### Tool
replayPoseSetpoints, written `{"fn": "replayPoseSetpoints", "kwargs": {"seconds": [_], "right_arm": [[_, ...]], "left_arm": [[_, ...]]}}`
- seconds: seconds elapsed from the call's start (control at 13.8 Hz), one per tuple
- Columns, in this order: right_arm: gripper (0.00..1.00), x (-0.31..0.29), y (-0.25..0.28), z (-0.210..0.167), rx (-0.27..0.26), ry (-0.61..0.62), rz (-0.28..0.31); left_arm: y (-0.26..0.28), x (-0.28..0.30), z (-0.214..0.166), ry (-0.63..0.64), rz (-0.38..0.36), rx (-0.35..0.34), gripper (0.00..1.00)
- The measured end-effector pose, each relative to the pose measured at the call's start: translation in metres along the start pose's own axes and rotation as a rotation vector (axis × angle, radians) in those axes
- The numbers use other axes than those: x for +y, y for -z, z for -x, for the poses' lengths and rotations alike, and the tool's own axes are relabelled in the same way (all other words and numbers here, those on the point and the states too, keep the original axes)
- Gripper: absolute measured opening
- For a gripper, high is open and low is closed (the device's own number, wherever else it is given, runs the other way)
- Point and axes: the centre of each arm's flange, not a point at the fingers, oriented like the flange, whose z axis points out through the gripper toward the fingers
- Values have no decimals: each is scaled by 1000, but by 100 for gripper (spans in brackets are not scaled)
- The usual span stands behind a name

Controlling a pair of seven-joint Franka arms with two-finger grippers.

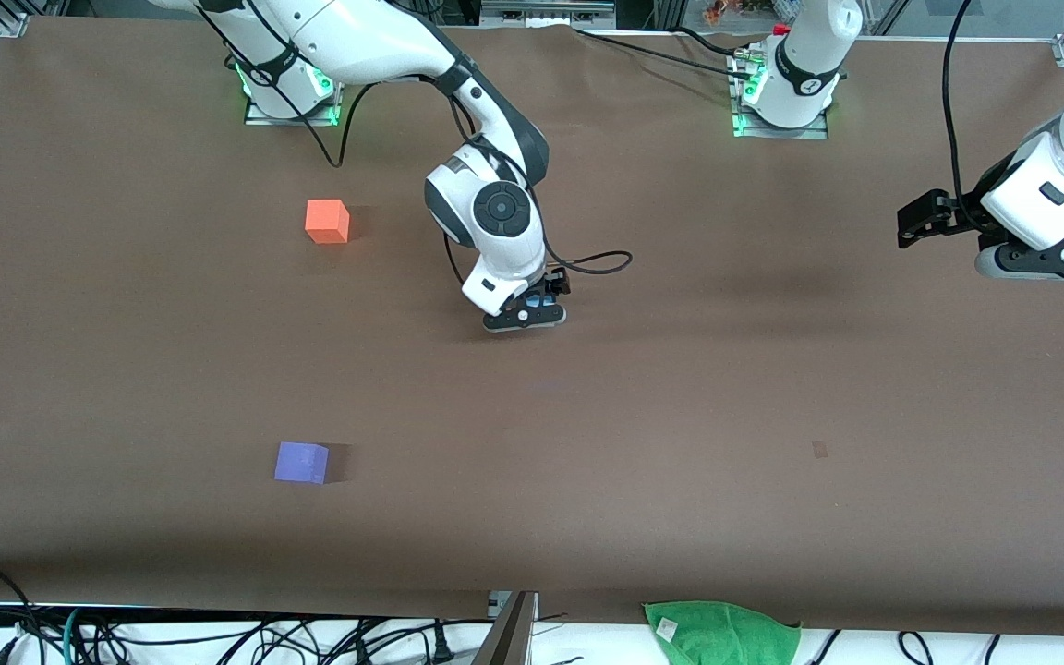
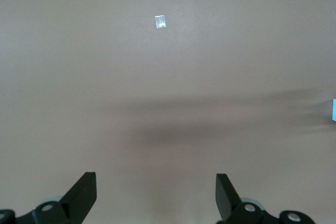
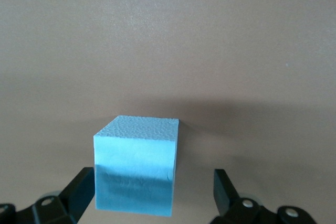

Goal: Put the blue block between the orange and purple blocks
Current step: 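Close the right gripper on the blue cube and lift it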

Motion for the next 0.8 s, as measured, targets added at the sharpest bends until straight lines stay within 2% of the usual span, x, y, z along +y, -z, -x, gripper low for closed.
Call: {"fn": "replayPoseSetpoints", "kwargs": {"seconds": [0.8], "right_arm": [[97, -9, -20, 8, 15, -5, 7]], "left_arm": [[-1, 0, 0, 0, 0, -5, 100]]}}
